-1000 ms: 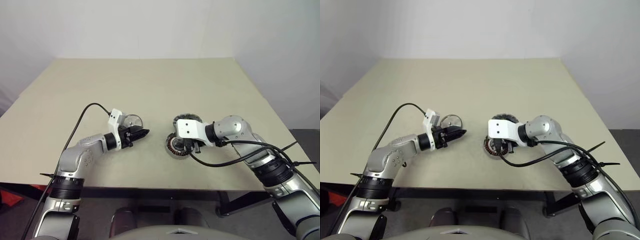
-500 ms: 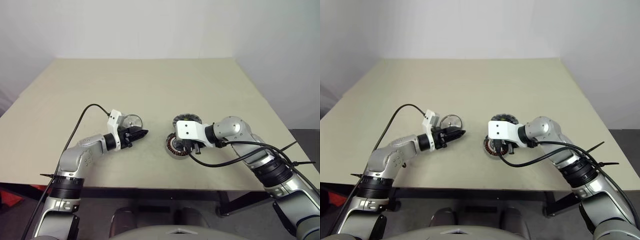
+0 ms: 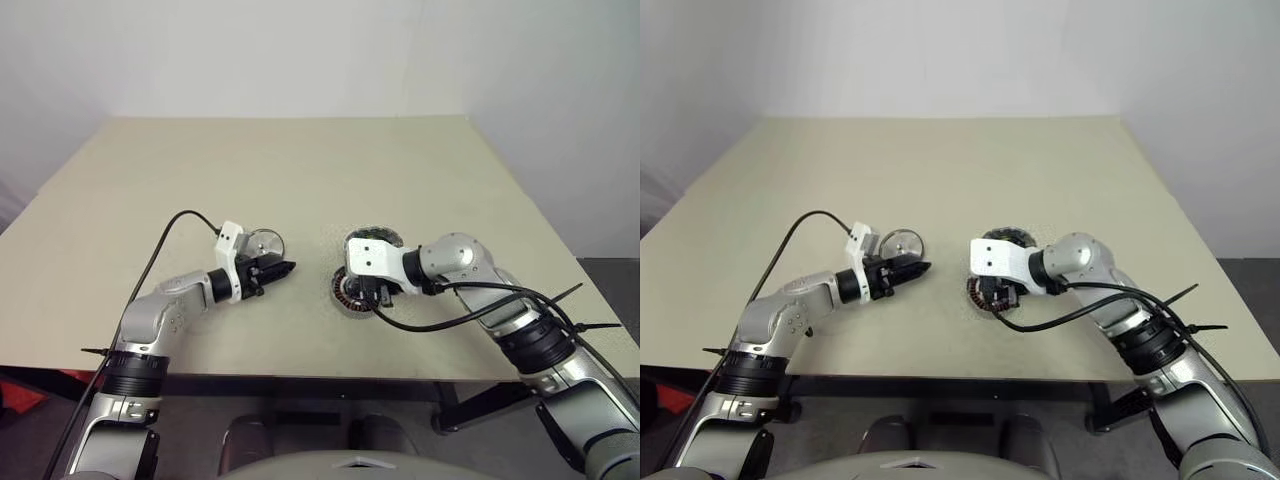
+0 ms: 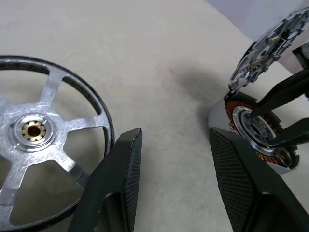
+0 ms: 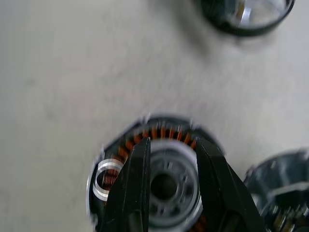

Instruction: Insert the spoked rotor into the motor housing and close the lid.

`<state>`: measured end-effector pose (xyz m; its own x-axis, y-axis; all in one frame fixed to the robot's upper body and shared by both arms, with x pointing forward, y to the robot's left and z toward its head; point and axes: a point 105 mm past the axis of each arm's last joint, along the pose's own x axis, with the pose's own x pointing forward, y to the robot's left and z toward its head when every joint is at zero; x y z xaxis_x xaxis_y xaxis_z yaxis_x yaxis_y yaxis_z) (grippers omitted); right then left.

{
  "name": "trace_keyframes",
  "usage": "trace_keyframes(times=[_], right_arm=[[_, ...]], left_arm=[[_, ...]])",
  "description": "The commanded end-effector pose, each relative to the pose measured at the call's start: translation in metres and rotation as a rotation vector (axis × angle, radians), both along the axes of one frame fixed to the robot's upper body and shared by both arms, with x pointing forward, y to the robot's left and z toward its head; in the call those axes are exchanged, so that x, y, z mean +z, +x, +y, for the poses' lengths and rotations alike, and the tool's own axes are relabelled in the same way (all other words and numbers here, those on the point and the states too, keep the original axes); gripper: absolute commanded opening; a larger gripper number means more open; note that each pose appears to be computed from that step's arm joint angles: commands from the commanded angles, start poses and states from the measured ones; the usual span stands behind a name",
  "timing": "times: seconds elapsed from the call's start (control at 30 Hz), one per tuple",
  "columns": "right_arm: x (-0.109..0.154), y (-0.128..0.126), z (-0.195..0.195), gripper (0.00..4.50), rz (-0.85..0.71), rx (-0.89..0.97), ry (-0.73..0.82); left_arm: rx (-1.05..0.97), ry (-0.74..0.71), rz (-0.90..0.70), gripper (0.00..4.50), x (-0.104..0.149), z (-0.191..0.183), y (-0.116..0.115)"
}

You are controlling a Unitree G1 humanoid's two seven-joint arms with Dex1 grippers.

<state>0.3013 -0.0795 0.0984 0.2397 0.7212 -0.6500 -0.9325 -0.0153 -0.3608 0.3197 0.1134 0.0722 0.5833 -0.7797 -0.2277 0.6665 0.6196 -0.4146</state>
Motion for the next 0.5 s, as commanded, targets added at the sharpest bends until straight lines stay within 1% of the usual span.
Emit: trace_keyframes(times=[0.03, 0.13, 0.27, 0.5], right_arm=[[0.023, 0.003, 0.005, 1.59, -0.042, 0.012, 0.031], [0.016, -0.007, 0.005, 1.59, 0.017, 0.024, 0.025], [0.011, -0.015, 0.005, 1.59, 0.035, 0.028, 0.014], [0.005, -0.013, -0.004, 1.59, 0.02, -0.003, -0.024]], left_arm=[[-0.009, -0.003, -0.055, 2.32, 0.012, -0.001, 0.004], [-0.006, -0.001, -0.052, 2.32, 0.011, 0.001, 0.004], [-0.003, 0.0, -0.051, 2.32, 0.011, 0.002, 0.005], [-0.003, 0.002, -0.049, 2.32, 0.01, 0.002, 0.005]])
